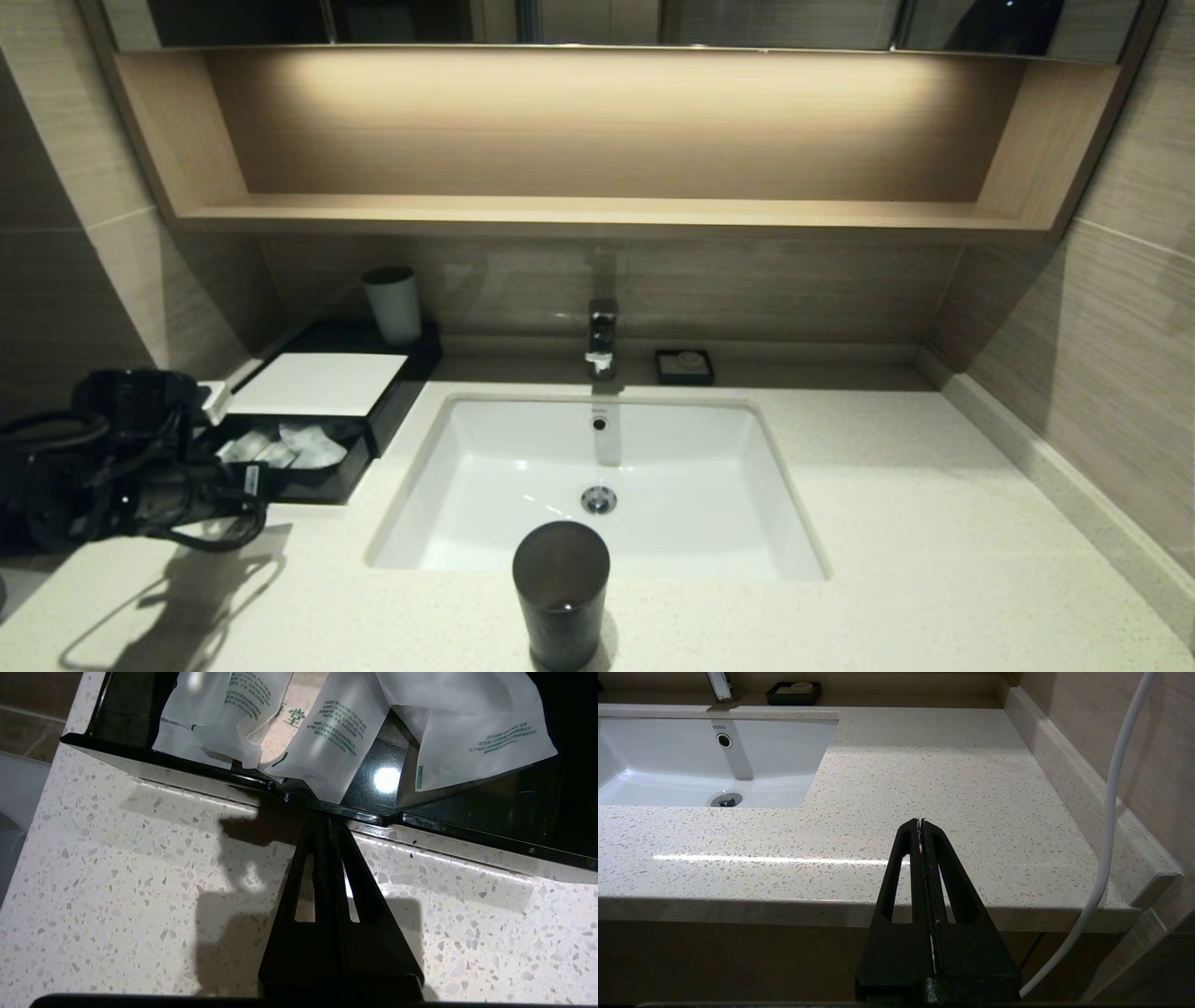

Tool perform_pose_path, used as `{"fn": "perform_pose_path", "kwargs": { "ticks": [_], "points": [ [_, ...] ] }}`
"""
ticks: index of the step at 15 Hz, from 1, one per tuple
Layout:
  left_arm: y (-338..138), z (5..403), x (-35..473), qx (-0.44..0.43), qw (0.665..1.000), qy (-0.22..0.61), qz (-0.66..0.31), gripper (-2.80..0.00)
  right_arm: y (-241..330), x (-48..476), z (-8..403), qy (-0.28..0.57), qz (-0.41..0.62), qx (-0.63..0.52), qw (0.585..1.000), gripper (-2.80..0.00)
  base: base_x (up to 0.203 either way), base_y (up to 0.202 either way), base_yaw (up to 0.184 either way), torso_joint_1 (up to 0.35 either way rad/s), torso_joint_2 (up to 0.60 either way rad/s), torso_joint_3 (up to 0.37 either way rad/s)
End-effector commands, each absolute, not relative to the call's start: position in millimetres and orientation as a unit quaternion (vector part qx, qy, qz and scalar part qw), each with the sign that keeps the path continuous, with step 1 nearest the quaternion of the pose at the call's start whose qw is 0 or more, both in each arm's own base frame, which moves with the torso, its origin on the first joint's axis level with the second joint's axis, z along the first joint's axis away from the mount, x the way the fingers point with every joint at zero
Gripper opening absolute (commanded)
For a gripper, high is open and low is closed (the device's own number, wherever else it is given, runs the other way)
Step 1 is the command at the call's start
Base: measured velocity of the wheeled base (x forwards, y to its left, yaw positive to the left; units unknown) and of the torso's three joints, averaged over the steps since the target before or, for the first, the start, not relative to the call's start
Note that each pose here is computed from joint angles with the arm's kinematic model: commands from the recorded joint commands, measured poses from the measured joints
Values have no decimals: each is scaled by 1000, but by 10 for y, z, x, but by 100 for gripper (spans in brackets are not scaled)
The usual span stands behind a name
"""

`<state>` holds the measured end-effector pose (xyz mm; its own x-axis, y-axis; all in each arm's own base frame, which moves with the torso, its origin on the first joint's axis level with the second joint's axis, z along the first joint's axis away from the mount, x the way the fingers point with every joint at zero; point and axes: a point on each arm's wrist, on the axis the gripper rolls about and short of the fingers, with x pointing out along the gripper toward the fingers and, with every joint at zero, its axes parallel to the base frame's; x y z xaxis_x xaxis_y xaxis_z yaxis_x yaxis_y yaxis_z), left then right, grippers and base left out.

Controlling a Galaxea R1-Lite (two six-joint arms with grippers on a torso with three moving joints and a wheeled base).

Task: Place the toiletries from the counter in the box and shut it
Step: Close the drawer

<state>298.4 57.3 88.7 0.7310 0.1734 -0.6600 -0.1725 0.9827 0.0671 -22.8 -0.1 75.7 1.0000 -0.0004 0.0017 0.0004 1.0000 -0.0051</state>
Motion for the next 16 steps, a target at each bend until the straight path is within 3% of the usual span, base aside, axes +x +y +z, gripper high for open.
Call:
{"fn": "perform_pose_path", "kwargs": {
  "ticks": [1,16],
  "points": [
    [558,848,3017,3,931,354,91,-280,-1,-227,752,0,0,-3,1000,-280,0,0,0,0,0,0],
    [521,878,3189,-3,941,327,85,-280,-1,-227,752,0,0,-3,1000,-280,0,0,0,0,0,0]
  ]
}}
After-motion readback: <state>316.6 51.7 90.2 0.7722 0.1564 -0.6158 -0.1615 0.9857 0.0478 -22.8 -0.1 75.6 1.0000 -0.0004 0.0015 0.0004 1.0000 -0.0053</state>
